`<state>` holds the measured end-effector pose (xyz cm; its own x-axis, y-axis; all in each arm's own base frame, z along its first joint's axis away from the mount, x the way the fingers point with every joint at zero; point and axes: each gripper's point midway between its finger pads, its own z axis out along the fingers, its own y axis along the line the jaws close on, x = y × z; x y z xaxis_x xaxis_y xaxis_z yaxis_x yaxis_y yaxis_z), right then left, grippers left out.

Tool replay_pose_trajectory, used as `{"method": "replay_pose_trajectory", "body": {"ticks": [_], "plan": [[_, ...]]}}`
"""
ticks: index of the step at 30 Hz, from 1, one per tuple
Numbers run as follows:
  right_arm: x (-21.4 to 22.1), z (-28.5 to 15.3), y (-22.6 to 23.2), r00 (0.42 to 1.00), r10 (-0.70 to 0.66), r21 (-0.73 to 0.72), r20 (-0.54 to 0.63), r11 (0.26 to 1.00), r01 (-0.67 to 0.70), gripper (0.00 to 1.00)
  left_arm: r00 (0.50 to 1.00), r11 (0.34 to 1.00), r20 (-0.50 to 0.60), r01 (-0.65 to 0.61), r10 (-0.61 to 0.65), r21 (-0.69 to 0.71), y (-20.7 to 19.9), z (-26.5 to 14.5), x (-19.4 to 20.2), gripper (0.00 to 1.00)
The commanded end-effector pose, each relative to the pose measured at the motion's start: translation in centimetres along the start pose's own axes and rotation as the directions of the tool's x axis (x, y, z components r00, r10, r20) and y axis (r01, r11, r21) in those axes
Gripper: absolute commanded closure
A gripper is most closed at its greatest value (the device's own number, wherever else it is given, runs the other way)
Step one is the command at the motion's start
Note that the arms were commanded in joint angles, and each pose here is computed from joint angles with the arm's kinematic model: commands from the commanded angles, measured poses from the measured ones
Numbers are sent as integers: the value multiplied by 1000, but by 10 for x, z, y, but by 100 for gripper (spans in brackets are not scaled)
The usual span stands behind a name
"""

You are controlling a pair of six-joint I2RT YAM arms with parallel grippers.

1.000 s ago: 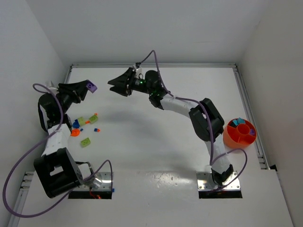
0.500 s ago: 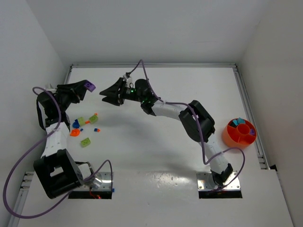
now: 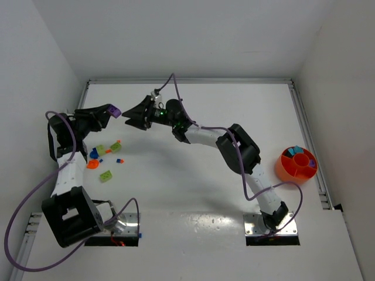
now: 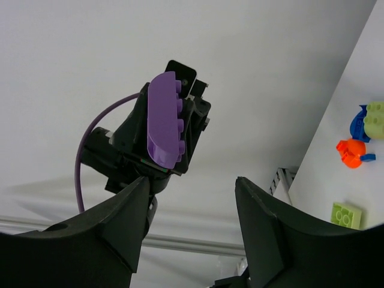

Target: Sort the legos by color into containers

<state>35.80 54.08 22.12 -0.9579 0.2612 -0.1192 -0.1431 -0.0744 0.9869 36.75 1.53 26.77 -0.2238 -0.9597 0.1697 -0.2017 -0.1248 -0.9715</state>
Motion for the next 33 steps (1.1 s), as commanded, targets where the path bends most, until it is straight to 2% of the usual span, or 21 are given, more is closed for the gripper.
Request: {"method": "replay_pose_trajectory", "body": {"ticks": [1, 6, 15, 25, 31, 32, 33], "plan": [[-4, 9, 35, 997, -78, -108, 26, 991, 80, 41, 1000, 1000, -8, 9, -9, 2, -4, -4, 7, 100], [-3, 9, 35, 997, -70, -109, 16, 991, 71, 42, 1000, 999, -27, -3, 2, -34, 10, -4, 15, 100], [-2, 9, 38, 999, -37, -107, 3, 994, 37, 54, 997, 999, -65, -30, 28, -30, 13, -3, 24, 100], [10, 3, 18, 999, 5, -64, -44, 998, -7, 55, 995, 998, -84, -62, 62, -1, 5, -2, 27, 100], [8, 5, 22, 999, -6, -82, -43, 997, 2, 63, 990, 996, -111, -90, 91, 8, 3, -3, 33, 100], [8, 5, 22, 999, -15, -82, -43, 997, 11, 63, 987, 994, -121, -106, 106, 9, 4, -2, 37, 100], [7, 7, 22, 999, -18, -87, -42, 996, 14, 58, 985, 994, -130, -111, 110, 2, 8, -1, 40, 100]]}}
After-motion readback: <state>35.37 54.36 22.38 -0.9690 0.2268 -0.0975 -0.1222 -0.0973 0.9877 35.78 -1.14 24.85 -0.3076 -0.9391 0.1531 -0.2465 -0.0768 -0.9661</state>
